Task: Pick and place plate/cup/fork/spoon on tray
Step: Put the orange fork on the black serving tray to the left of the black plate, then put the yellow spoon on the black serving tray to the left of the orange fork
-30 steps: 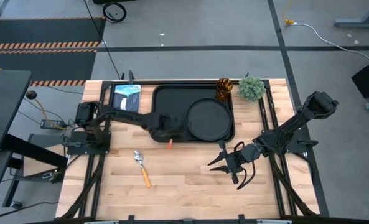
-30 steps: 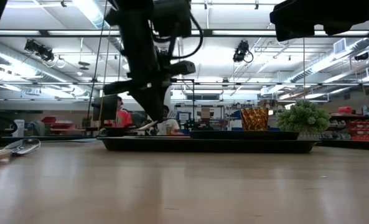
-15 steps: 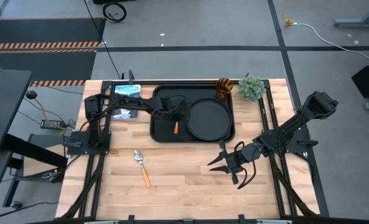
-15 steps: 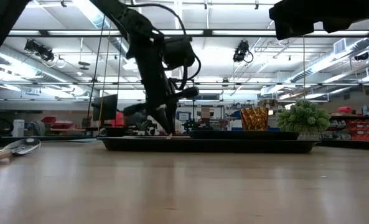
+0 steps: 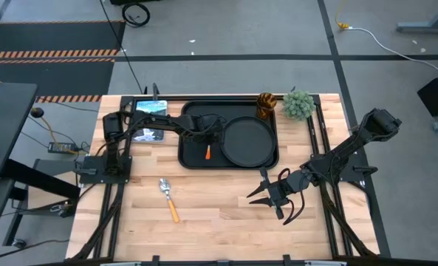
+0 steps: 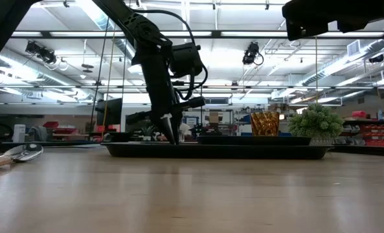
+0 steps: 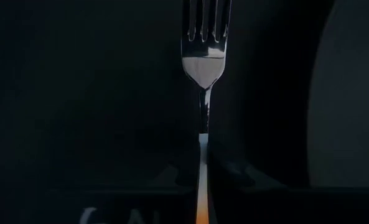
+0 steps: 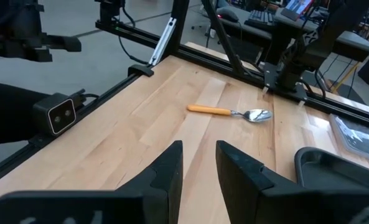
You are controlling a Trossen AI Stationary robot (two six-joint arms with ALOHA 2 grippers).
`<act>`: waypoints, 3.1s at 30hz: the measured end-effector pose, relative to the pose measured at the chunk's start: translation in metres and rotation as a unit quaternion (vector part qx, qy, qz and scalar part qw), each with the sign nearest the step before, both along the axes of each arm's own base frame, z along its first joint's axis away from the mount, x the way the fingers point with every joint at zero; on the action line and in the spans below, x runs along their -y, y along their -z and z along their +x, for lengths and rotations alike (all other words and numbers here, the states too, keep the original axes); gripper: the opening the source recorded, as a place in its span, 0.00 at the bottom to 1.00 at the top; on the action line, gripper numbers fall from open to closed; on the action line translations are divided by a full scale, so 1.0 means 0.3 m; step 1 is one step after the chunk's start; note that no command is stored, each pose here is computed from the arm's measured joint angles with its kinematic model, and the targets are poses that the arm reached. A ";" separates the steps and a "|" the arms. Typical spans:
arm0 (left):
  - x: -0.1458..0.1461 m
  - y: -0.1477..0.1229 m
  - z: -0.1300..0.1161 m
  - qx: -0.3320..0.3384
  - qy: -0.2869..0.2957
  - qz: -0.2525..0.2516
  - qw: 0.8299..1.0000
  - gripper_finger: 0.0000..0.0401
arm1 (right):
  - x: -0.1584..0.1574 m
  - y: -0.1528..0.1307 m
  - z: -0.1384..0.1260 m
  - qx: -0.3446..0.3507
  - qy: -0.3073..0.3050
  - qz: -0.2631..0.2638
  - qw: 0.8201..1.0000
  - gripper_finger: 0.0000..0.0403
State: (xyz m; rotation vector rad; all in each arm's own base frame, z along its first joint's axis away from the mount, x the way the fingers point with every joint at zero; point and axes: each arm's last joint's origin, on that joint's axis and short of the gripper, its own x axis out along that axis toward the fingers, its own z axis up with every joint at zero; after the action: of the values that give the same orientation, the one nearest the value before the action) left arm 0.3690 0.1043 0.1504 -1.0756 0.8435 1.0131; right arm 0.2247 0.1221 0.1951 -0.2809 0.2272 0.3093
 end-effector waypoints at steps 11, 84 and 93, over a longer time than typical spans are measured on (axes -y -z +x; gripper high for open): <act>0.000 -0.003 -0.001 -0.002 0.007 0.003 1.000 0.28 | 0.000 0.000 0.000 -0.001 -0.001 0.001 1.000 0.25; 0.958 0.037 -0.404 -0.130 -0.034 -0.052 0.990 0.36 | -0.025 0.003 -0.016 -0.005 -0.015 -0.002 1.000 0.25; 0.958 0.054 -0.409 -0.124 0.026 -0.048 0.991 0.22 | -0.031 0.004 -0.019 -0.006 -0.019 -0.004 1.000 0.25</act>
State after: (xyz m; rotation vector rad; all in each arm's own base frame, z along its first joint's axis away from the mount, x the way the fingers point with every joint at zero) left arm 0.2463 -0.1832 0.1340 -1.0159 1.1266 1.0860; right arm 0.2189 0.1313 0.1939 -0.2924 0.2344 0.3481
